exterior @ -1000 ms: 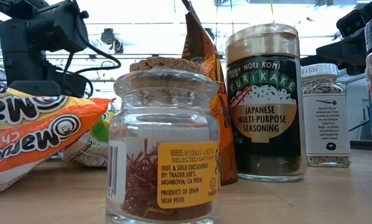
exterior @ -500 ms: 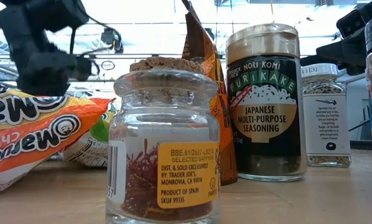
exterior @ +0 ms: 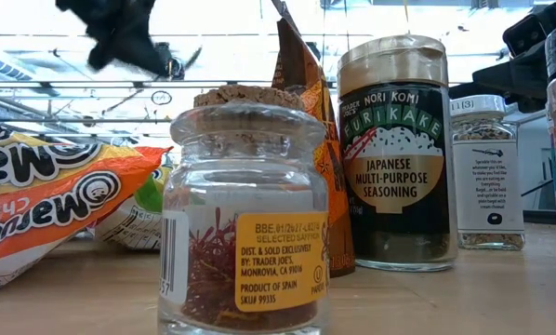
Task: Pick & Place Food Item
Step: Put the black spoon into the top left transparent bin
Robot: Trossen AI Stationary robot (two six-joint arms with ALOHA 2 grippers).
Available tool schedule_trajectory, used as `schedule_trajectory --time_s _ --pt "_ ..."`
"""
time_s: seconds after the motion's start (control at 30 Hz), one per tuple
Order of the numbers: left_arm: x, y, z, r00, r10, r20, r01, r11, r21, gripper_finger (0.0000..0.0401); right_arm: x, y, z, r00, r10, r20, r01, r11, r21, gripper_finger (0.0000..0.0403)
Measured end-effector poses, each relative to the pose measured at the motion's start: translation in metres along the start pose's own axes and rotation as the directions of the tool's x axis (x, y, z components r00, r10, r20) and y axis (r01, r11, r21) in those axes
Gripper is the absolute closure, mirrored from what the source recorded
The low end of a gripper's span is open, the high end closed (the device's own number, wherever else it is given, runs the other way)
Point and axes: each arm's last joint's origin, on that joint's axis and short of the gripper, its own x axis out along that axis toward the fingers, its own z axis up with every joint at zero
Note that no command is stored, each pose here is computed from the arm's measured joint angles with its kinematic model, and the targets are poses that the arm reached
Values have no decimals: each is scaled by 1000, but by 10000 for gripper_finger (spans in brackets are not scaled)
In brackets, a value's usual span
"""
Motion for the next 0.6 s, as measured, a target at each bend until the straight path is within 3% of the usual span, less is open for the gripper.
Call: schedule_trajectory --time_s 0.17,0.3,0.6 --pt "-13 6 40 972 147 183 -158 986 47 395 0 0 0 1000 0 0 0 1000 0 187" --pt "-16 31 60 946 235 222 -245 969 21 394 0 0 0 1000 0 0 0 1000 0 186" --pt "10 107 51 905 404 129 -378 907 -186 393 0 0 0 1000 0 0 0 1000 0 187"
